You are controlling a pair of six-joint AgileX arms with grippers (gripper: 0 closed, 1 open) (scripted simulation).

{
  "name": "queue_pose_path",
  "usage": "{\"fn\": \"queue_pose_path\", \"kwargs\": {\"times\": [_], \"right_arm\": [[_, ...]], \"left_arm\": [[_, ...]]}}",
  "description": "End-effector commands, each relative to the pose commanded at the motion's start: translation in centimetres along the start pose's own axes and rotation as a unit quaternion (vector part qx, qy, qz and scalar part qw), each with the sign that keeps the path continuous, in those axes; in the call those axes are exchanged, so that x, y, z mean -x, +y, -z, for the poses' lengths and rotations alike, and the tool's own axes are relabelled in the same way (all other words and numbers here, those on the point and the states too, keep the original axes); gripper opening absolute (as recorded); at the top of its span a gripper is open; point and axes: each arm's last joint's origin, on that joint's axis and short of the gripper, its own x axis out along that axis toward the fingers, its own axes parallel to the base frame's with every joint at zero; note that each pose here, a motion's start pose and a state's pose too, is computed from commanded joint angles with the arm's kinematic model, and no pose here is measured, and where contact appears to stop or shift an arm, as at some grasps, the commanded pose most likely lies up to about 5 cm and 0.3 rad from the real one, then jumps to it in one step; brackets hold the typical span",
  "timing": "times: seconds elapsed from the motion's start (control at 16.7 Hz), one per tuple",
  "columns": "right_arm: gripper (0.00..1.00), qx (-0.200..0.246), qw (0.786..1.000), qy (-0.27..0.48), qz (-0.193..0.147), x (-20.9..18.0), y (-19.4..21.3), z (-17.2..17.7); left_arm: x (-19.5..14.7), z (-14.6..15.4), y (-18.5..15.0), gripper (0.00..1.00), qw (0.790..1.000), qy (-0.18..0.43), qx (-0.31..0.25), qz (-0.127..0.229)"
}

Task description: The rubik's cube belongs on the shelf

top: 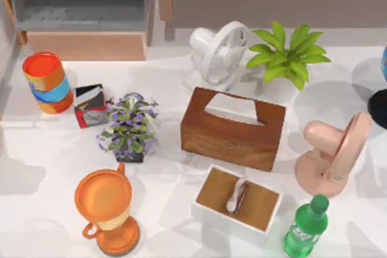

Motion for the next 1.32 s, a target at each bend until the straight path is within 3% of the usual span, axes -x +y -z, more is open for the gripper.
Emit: {"fn": "queue_pose_path", "kwargs": {"times": [0.12,0.9,1.32], "right_arm": [[1.0,0.0,1.0,0.0,0.0,0.0,0.0,0.0],[1.0,0.0,1.0,0.0,0.0,0.0,0.0,0.0],[1.0,0.0,1.0,0.0,0.0,0.0,0.0,0.0]], "left_arm": [[0.0,0.0,0.0,1.0,1.0,0.0,0.0,0.0],[0.0,0.0,0.0,0.02,1.0,0.0,0.0,0.0],[0.0,0.0,0.0,0.0,1.0,0.0,0.0,0.0]]}}
